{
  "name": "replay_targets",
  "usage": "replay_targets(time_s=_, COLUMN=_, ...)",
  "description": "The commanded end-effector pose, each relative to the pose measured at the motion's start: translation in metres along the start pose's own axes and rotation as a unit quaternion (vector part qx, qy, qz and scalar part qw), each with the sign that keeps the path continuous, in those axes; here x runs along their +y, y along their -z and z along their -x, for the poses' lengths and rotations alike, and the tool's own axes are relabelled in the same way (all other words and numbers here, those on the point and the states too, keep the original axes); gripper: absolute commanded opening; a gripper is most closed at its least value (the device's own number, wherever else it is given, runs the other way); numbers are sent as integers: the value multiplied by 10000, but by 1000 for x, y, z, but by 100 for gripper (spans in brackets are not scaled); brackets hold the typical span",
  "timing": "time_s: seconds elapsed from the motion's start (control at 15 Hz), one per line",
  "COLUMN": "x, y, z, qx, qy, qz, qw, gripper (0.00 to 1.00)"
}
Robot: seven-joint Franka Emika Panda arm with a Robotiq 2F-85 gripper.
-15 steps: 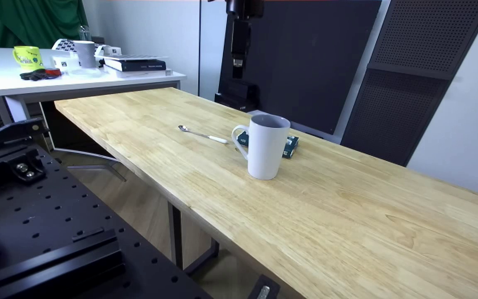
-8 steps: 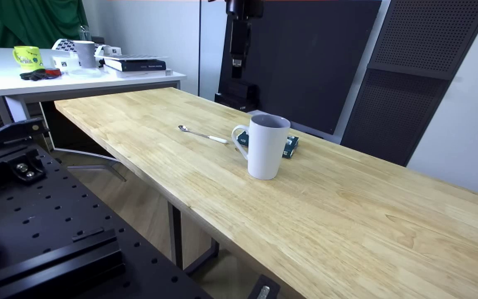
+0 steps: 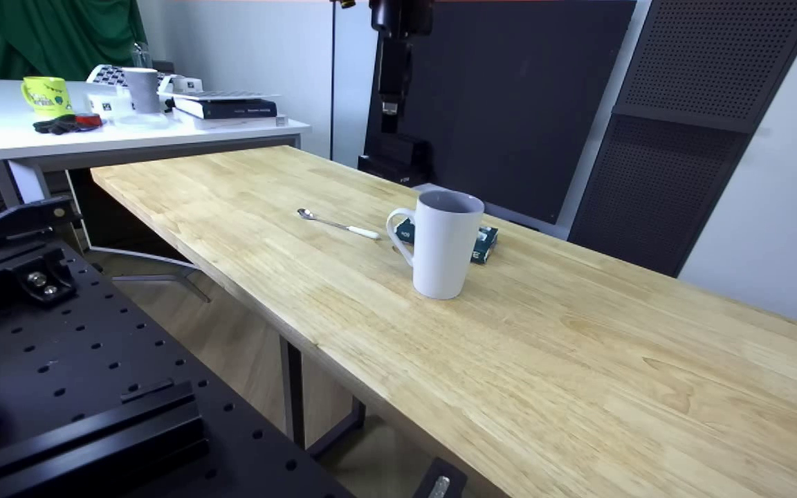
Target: Take the spoon and put it in the cup, pick it and put it on the table, then pick it and put it back in the cup
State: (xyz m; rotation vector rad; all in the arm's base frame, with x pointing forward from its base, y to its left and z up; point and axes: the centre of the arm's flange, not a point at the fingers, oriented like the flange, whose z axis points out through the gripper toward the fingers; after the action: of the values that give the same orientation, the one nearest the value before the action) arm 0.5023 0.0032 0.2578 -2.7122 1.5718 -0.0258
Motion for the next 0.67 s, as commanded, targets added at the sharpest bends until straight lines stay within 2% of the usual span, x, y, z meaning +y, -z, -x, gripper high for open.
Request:
replay_targets(time_s=0.0, x=-22, y=-10, z=-1, qx=70, qy=-408, qz=-53, qw=9991, gripper=100)
replay_targets(time_s=0.27, x=-44, y=-30, z=0, qx=35, qy=-945, qz=-178, qw=9954, gripper=100)
replay_targets(time_s=0.6, x=-74, y=-55, z=10, qx=16, qy=-997, qz=-85, qw=9950, gripper=100)
